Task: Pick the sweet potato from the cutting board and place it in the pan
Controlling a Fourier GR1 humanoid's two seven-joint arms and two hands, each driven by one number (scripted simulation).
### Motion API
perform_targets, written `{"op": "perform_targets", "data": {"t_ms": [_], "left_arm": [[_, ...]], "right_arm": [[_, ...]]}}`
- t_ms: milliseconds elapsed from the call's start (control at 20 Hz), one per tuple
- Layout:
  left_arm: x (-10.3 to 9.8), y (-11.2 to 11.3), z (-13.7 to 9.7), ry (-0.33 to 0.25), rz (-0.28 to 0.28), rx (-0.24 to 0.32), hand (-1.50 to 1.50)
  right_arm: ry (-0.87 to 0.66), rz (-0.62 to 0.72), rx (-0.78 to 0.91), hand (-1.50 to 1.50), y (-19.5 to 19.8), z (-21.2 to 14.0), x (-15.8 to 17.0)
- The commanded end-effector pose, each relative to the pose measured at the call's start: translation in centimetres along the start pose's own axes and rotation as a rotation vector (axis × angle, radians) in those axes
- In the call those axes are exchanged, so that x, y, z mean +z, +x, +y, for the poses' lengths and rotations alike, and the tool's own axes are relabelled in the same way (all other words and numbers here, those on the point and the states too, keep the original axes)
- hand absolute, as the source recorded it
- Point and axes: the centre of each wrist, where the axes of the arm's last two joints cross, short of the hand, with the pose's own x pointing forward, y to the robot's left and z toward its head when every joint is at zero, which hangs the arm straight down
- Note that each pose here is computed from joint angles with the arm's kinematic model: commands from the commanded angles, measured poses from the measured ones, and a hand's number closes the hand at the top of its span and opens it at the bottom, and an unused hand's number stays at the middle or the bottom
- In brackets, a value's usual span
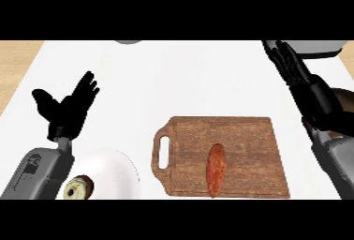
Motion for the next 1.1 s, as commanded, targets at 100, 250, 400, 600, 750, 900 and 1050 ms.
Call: {"op": "perform_targets", "data": {"t_ms": [100, 250, 400, 600, 750, 900, 1050], "left_arm": [[0.8, 1.8, 0.2, 0.055, -0.062, -0.026, 0.0], [1.6, 2.9, 0.3, 0.106, -0.148, -0.03, 0.0], [2.6, 1.8, 1.5, 0.1, -0.067, 0.007, 0.0], [3.8, 1.7, 2.4, 0.105, -0.088, 0.006, 0.0], [3.8, 2.3, 1.4, 0.106, -0.085, 0.009, 0.0], [2.8, 3.2, 1.8, 0.106, -0.096, 0.008, 0.0], [4.3, 1.2, 1.3, 0.082, -0.059, 0.024, 0.0]], "right_arm": [[0.025, -0.037, -0.198, 1.5, -0.6, 1.4, -0.5], [0.045, -0.044, -0.395, 1.5, -0.4, 2.9, -0.9], [-0.12, 0.119, 0.087, 1.5, -1.9, 0.3, 6.6], [-0.036, 0.17, 0.197, -1.5, -0.7, -0.2, 12.3], [-0.026, 0.165, 0.322, -1.5, -0.1, -2.1, 15.4], [0.086, 0.152, 0.431, -1.5, 0.8, -3.9, 13.7], [0.123, 0.123, 0.453, -1.5, 5.3, -2.8, 11.2]]}}
